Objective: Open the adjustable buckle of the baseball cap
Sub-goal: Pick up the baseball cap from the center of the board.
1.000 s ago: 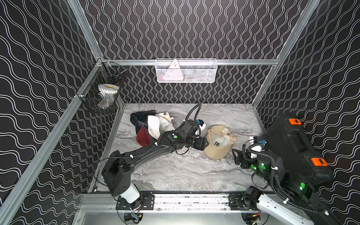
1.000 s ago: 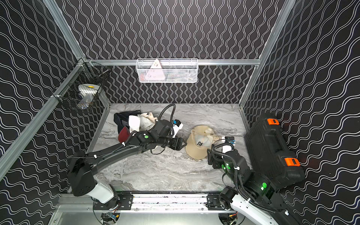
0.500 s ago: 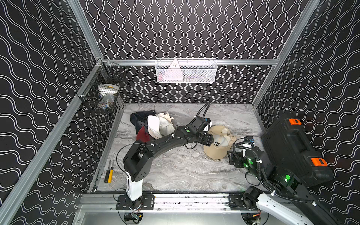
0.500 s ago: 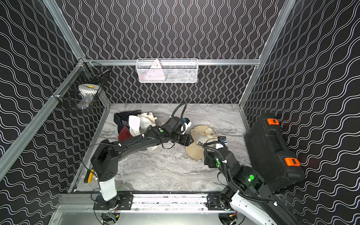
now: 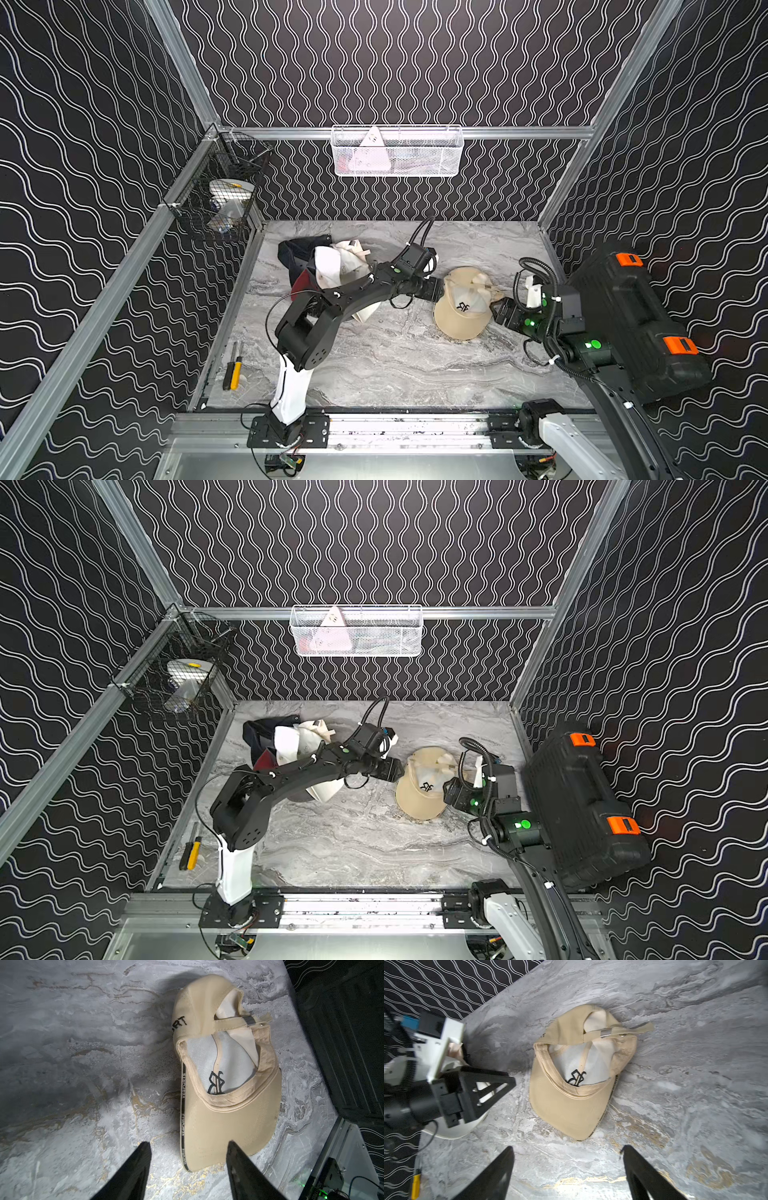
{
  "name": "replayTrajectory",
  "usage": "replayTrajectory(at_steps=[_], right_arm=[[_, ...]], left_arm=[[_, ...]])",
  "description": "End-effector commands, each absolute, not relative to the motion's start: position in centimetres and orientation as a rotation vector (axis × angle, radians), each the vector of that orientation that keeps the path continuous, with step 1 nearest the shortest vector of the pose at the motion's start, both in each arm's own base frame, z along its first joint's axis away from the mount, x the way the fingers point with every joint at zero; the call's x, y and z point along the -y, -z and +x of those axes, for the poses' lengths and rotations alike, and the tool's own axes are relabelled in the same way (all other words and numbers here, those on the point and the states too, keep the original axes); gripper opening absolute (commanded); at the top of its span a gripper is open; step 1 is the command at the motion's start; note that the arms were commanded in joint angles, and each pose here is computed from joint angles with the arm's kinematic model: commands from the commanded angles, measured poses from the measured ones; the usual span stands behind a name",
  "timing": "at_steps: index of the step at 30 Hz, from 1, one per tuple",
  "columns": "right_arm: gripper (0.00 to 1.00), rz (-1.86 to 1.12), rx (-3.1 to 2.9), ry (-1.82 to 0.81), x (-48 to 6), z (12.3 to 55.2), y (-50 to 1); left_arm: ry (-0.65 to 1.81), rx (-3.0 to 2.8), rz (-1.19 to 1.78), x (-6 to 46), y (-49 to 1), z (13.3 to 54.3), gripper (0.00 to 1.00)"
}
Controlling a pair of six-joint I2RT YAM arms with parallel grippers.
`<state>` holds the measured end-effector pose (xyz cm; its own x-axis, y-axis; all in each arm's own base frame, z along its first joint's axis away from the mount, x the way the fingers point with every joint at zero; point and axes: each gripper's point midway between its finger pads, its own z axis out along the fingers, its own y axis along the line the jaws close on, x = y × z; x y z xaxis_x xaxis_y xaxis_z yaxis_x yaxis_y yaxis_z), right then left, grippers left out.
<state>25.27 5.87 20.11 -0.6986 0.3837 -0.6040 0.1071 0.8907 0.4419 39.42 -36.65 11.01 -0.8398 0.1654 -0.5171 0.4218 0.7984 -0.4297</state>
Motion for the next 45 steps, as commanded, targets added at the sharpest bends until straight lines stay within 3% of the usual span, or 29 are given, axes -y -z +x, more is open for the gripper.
replayTrajectory(at_steps=[1, 18, 27, 29, 33, 37, 45], right_arm=[[0.83, 0.333, -2.259, -0.606, -6.9, 26.3, -21.9], [0.84, 0.373, -2.244, -0.619, -6.2, 25.8, -21.8], [0.85, 0.377, -2.230, -0.636, -6.2, 25.0, -22.1], [0.84, 0.377, -2.231, -0.637, -6.2, 25.0, -22.2], [0.84, 0.377, -2.225, -0.631, -6.1, 24.9, -22.5], [0.85, 0.381, -2.223, -0.624, -6.0, 24.7, -22.6], [0.85, 0.384, -2.222, -0.647, -6.2, 24.7, -22.5]], left_arm=[[0.793, -2.505, 0.456, 37.4, -11.0, 40.0, 0.63], [0.832, -2.593, 0.451, 38.4, -6.2, 40.2, 0.62], [0.861, -2.615, 0.448, 39.1, -4.9, 38.8, 0.57], [0.863, -2.616, 0.445, 39.1, -4.8, 38.7, 0.51], [0.867, -2.611, 0.445, 39.2, -5.0, 38.7, 0.22], [0.851, -2.605, 0.450, 38.9, -5.5, 38.7, 0.00], [0.818, -2.581, 0.459, 37.9, -7.0, 38.2, 0.00]])
